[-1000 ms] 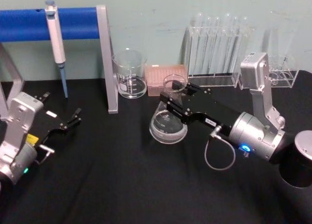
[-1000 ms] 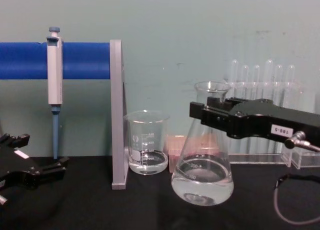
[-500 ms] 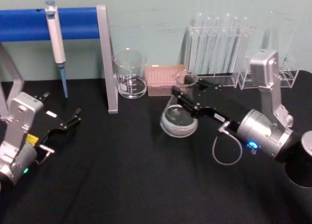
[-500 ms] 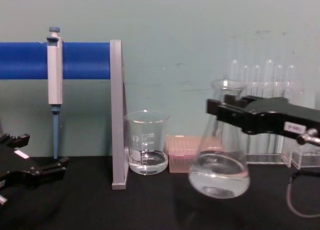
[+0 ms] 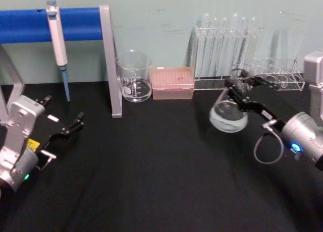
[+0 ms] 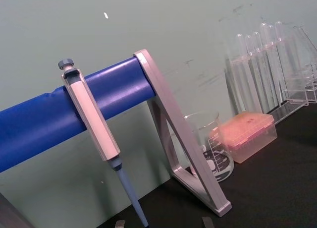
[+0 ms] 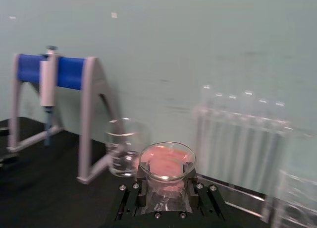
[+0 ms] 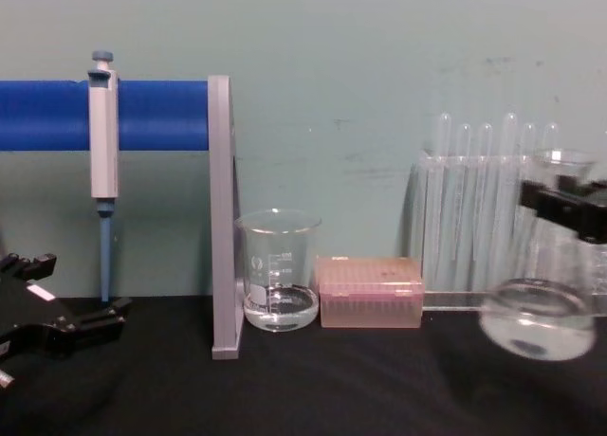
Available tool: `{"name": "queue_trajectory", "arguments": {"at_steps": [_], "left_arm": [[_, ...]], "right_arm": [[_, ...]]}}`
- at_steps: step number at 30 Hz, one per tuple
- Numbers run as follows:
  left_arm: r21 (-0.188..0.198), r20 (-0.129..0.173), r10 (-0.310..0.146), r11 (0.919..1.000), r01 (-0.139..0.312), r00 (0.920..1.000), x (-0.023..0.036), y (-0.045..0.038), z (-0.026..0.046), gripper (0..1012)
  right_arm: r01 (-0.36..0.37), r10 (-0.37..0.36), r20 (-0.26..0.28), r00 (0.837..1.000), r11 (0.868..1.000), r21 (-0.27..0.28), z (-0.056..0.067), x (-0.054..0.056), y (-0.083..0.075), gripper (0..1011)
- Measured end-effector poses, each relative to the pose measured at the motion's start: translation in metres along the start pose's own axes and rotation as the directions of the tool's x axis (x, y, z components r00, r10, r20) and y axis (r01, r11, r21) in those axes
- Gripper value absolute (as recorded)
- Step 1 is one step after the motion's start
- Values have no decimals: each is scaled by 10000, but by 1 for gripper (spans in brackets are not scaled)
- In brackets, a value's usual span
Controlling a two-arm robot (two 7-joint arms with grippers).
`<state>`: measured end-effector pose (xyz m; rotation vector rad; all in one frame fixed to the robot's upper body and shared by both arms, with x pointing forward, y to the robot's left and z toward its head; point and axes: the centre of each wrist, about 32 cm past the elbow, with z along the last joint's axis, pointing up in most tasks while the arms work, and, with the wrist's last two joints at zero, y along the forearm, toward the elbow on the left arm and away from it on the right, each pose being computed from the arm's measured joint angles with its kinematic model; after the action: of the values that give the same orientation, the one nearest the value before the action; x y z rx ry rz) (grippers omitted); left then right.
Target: Grasp the erlenmeyer flask with one hand, shake it three times, then place it back.
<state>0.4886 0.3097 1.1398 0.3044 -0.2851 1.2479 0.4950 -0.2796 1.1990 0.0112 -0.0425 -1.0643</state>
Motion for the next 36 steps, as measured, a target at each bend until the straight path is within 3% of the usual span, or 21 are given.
{"name": "queue_trajectory", "arguments": {"at_steps": [7, 15, 24, 30, 36], "left_arm": [[0, 0, 0, 10000, 0, 10000, 0, 0, 0, 1001], [0, 0, 0, 10000, 0, 10000, 0, 0, 0, 1001], [0, 0, 0, 10000, 0, 10000, 0, 0, 0, 1001], [0, 0, 0, 10000, 0, 10000, 0, 0, 0, 1001], [0, 0, 0, 10000, 0, 10000, 0, 0, 0, 1001]], "right_arm": [[648, -648, 53, 9979, 9978, -116, -6, 62, -120, 451], [556, -556, 44, 9984, 9983, -158, -14, 34, -126, 451], [-699, 700, 21, 9975, 9974, -171, -7, -70, 29, 451], [-1855, 1853, -93, 9826, 9825, -186, -14, -175, 191, 450], [-2540, 2539, -121, 9672, 9670, -172, -20, -237, 306, 451]]}}
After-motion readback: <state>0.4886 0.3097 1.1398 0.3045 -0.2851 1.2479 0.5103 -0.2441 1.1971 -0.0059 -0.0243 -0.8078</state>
